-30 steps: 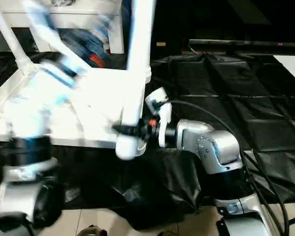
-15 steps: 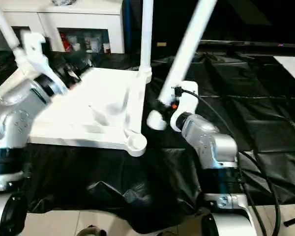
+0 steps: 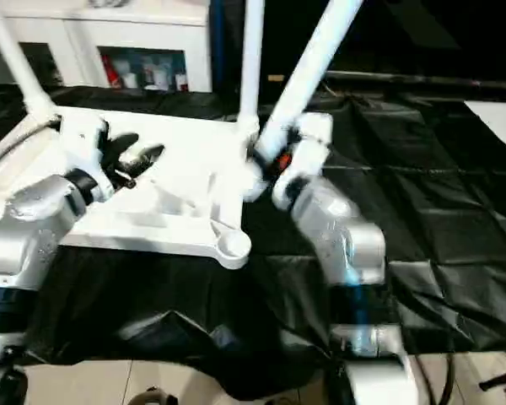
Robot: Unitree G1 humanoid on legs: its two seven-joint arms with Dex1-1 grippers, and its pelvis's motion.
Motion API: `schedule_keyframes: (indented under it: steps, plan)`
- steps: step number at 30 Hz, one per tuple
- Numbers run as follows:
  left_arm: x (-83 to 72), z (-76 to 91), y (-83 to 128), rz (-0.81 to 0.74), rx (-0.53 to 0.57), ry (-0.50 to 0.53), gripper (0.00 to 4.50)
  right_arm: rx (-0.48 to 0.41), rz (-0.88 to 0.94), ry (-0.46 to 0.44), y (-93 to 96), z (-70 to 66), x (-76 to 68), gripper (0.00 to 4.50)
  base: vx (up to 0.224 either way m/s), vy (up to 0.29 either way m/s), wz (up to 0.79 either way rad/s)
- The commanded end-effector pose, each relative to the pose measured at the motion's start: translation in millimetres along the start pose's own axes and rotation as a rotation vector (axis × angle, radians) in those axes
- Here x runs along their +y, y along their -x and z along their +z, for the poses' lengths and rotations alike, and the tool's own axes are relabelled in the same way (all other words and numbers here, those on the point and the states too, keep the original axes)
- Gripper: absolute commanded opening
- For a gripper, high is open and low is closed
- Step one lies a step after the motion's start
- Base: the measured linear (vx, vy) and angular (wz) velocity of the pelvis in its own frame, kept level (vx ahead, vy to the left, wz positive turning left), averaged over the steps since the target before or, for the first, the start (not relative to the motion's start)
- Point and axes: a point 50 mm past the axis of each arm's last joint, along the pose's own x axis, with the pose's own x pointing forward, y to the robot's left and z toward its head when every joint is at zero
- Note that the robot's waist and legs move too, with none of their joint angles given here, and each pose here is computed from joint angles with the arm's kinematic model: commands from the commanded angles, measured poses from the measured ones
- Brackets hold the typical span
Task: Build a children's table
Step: Pick table leg
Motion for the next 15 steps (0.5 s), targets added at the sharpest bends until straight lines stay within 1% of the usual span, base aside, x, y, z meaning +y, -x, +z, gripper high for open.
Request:
schedule_keyframes:
  steps: [1,3,4,6,7,8,9,11,12,14,15]
  plan:
    - [-1.9,-3.4,0,-0.043,0.022,-0.053,2.90,-0.045,0.000,-0.028,1.5,7.0,-2.1,1.88,0.000,0.000,0.00]
    - [-3.8,-6.6,0,-0.106,0.033,-0.089,2.90,-0.042,-0.006,-0.036,1.1,6.3,-3.4,1.88,0.000,0.000,0.00]
    - [-5.5,-7.6,1,-0.148,0.036,-0.094,2.90,-0.030,-0.001,0.001,0.8,6.6,-3.0,1.88,0.000,0.000,0.00]
    - [-7.0,-8.9,2,-0.189,0.040,-0.102,2.90,-0.014,0.001,0.035,0.9,6.9,-2.3,1.88,0.000,0.000,0.00]
    - [-11.9,-14.9,5,-0.306,0.079,-0.143,2.90,0.023,-0.010,0.109,1.1,5.9,-2.0,1.88,0.000,0.000,0.00]
    - [-14.1,-19.1,7,-0.368,0.112,-0.159,2.90,0.022,0.004,0.143,0.8,6.3,-0.3,1.88,0.000,0.000,0.00]
    - [-14.1,-19.1,7,-0.368,0.112,-0.159,2.90,0.022,0.004,0.143,0.8,6.3,-0.3,1.88,0.000,0.000,0.00]
    - [-16.6,-27.2,8,-0.470,0.180,-0.199,2.90,0.011,0.026,0.156,-0.1,6.9,1.7,1.88,0.000,0.000,0.00]
    - [-17.1,-31.6,8,-0.519,0.217,-0.227,2.90,0.000,0.039,0.182,-0.6,8.0,2.4,1.88,0.000,0.000,0.00]
    - [-18.3,-36.8,10,-0.580,0.257,-0.255,2.90,-0.019,0.053,0.196,-0.7,8.8,3.4,1.88,0.000,0.000,0.00]
    - [-19.5,-42.5,13,-0.646,0.302,-0.258,2.90,-0.044,0.060,0.217,-0.4,9.9,4.0,1.88,0.000,0.000,0.00]
